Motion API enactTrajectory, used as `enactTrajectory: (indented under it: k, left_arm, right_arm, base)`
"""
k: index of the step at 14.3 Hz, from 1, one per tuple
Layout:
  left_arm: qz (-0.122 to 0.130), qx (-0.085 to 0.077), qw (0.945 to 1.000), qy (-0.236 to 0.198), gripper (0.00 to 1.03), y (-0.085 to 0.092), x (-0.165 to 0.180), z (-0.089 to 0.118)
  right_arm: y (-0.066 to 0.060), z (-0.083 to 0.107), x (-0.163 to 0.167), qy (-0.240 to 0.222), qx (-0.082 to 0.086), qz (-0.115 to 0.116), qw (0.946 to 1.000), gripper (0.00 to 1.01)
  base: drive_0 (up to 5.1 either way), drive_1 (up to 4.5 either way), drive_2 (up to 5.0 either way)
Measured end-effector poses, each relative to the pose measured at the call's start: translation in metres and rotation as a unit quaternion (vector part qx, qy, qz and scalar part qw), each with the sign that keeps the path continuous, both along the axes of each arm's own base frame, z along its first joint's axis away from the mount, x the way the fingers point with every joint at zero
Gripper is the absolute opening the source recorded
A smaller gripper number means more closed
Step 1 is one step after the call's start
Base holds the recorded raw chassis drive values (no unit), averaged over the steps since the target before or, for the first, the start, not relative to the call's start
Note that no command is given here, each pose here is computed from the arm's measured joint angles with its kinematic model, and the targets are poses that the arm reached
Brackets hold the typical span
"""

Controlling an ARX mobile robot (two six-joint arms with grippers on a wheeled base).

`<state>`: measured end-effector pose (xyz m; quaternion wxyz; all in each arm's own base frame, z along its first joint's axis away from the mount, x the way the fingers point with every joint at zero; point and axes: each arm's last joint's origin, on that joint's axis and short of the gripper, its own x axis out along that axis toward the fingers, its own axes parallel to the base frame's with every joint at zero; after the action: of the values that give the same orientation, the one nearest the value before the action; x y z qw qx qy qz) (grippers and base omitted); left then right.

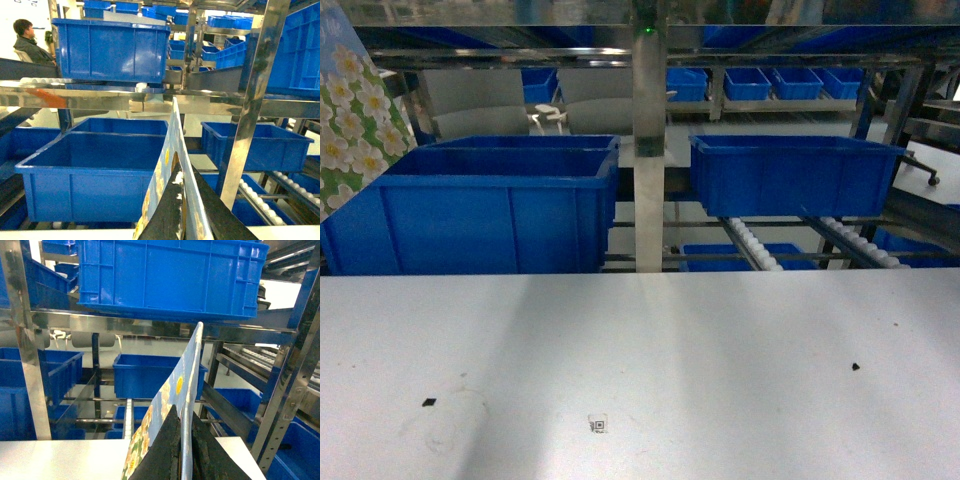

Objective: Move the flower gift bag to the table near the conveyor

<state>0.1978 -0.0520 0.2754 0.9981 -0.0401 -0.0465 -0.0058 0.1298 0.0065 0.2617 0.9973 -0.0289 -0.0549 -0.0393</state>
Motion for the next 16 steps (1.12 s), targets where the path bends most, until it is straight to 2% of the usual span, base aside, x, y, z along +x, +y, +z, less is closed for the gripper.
enactTrajectory:
  k: [1,2,5,9,11,12,13,15,16]
  left_arm:
    - [0.0,0.0,1.0,-0.001,0.02,0.0,0.0,0.0]
    - [0.0,0.0,1.0,-0.001,0.02,0.0,0.0,0.0]
    - [0.0,0.0,1.0,-0.001,0.02,0.0,0.0,0.0]
    - [0.0,0.0,1.0,-0.001,0.02,0.0,0.0,0.0]
    - [0.0,0.0,1.0,-0.001,0.02,0.0,0.0,0.0]
    - [0.0,0.0,1.0,-0.001,0.02,0.0,0.0,0.0]
    - [0.0,0.0,1.0,-0.001,0.02,0.0,0.0,0.0]
    - [0.0,0.0,1.0,-0.001,0.02,0.0,0.0,0.0]
    - [0.0,0.0,1.0,-0.001,0.02,0.0,0.0,0.0]
  right_arm:
    - [0.0,0.0,0.0,-0.002,0.0,0.0,1.0,0.03]
    - [-0.001,0.001,0.0,-0.021,-0.001,0.013,0.9997,0.03]
    - [-0.001,-0.008,0.019,-0.007,-0.005,0.047,0.9989,0.03]
    - [-0.006,-0.03,0.063,0.036,0.007,0.089,0.9954,0.03]
    - [-0.011,-0.04,0.091,0.061,0.021,0.098,0.9931,0.03]
    - [-0.012,-0.044,0.101,0.068,0.023,0.101,0.9923,0.03]
    - [-0.013,-0.049,0.113,0.084,0.025,0.107,0.9904,0.03]
    - [-0.012,-0.072,0.131,0.136,0.028,0.127,0.982,0.03]
    - [-0.013,-0.083,0.137,0.159,0.026,0.127,0.9787,0.03]
  base:
    - [0.0,0.0,0.0]
    - [0.0,0.0,0.0]
    - [0.0,0.0,0.0]
    - [0.0,0.0,0.0]
    - [0.0,0.0,0.0]
    - [0.0,0.0,0.0]
    - [0.0,0.0,0.0]
    - [0.0,0.0,0.0]
    - [0.0,0.0,0.0]
